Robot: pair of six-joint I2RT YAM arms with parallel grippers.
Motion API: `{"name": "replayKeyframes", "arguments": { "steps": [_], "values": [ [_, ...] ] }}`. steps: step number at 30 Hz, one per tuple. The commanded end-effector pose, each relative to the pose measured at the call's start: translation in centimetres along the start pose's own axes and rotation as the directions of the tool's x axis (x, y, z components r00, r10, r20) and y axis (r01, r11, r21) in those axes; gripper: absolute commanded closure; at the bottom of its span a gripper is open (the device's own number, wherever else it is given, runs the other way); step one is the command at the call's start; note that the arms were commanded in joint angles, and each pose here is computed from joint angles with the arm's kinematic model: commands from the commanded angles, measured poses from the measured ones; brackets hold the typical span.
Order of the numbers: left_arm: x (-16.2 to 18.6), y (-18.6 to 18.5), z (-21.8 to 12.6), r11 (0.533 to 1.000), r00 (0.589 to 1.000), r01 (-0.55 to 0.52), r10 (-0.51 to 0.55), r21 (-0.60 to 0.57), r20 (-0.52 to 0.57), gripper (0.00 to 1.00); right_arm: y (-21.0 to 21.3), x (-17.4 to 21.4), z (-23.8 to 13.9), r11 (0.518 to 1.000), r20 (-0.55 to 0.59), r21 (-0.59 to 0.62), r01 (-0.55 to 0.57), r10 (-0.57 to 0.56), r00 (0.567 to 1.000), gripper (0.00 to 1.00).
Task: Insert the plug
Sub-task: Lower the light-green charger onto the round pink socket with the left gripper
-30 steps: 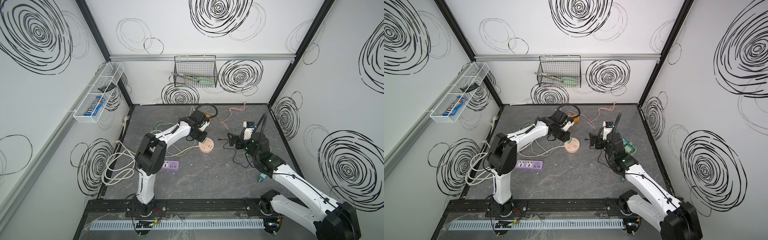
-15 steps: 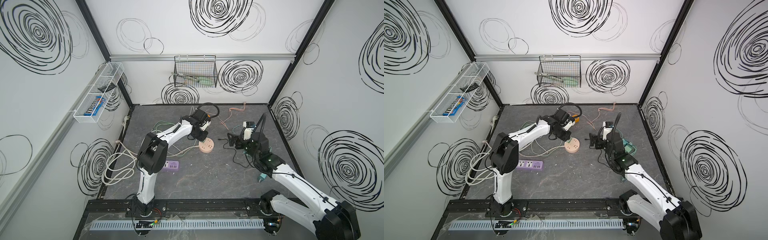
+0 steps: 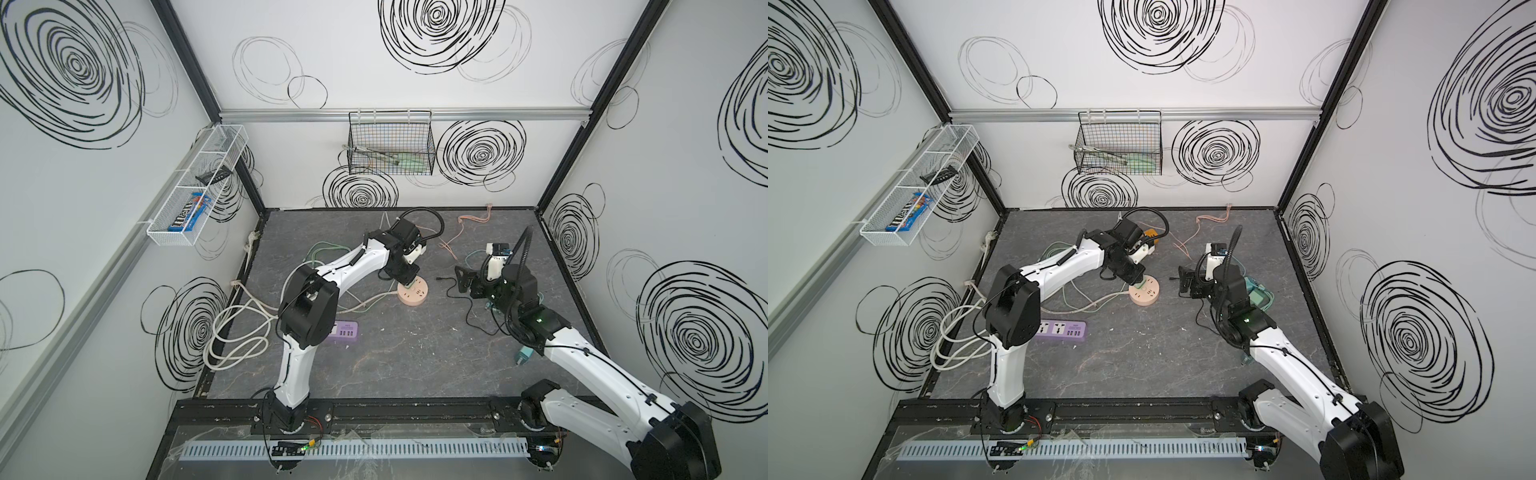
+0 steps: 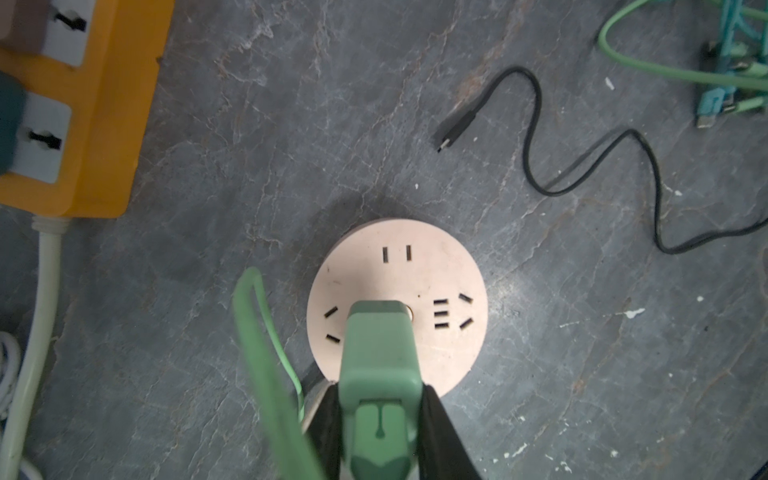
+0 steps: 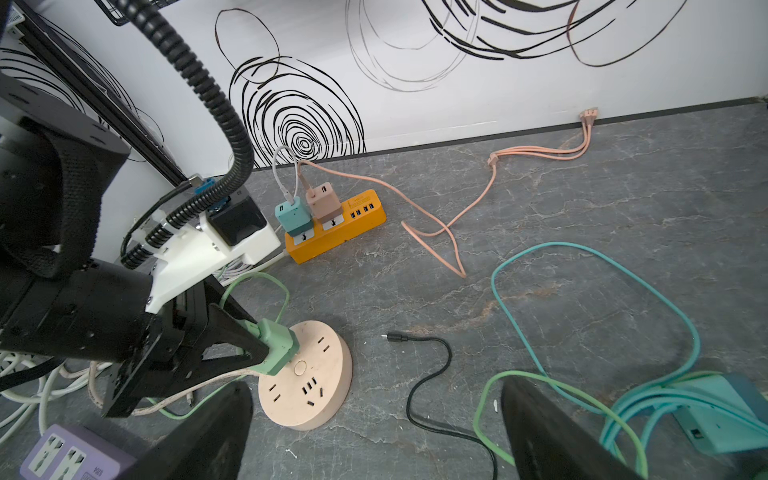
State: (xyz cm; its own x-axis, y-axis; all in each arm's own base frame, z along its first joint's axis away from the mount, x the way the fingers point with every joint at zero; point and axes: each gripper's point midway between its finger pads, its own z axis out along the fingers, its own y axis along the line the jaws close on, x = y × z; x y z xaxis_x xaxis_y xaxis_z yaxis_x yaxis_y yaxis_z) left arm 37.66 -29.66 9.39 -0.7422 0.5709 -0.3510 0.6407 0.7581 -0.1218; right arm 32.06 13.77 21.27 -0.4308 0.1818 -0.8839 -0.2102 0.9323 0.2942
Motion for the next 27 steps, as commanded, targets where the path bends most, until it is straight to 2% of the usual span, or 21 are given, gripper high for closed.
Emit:
{"name": "replayKeyframes", "arguments": {
  "steps": [1,12,27],
  "values": [
    [-0.1,0.0,-1.1,0.999,0.999,-0.034,0.033,-0.031,-0.016,1.0,0.2,-0.9,-0.3,1.0,0.02,-0.007,-0.02,0.02,1.0,0.03],
    [0.8,0.8,1.5,0.996,0.997,-0.043,0.037,-0.075,-0.073,1.0,0.2,-1.1,-0.6,1.0,0.028,-0.006,-0.024,0.024,0.999,0.03],
    [1.3,1.0,3.3,0.996,0.993,-0.06,0.053,-0.068,-0.104,1.0,0.1,-1.1,-0.6,1.0,0.03,-0.005,-0.028,0.028,0.999,0.03]
  ]
}}
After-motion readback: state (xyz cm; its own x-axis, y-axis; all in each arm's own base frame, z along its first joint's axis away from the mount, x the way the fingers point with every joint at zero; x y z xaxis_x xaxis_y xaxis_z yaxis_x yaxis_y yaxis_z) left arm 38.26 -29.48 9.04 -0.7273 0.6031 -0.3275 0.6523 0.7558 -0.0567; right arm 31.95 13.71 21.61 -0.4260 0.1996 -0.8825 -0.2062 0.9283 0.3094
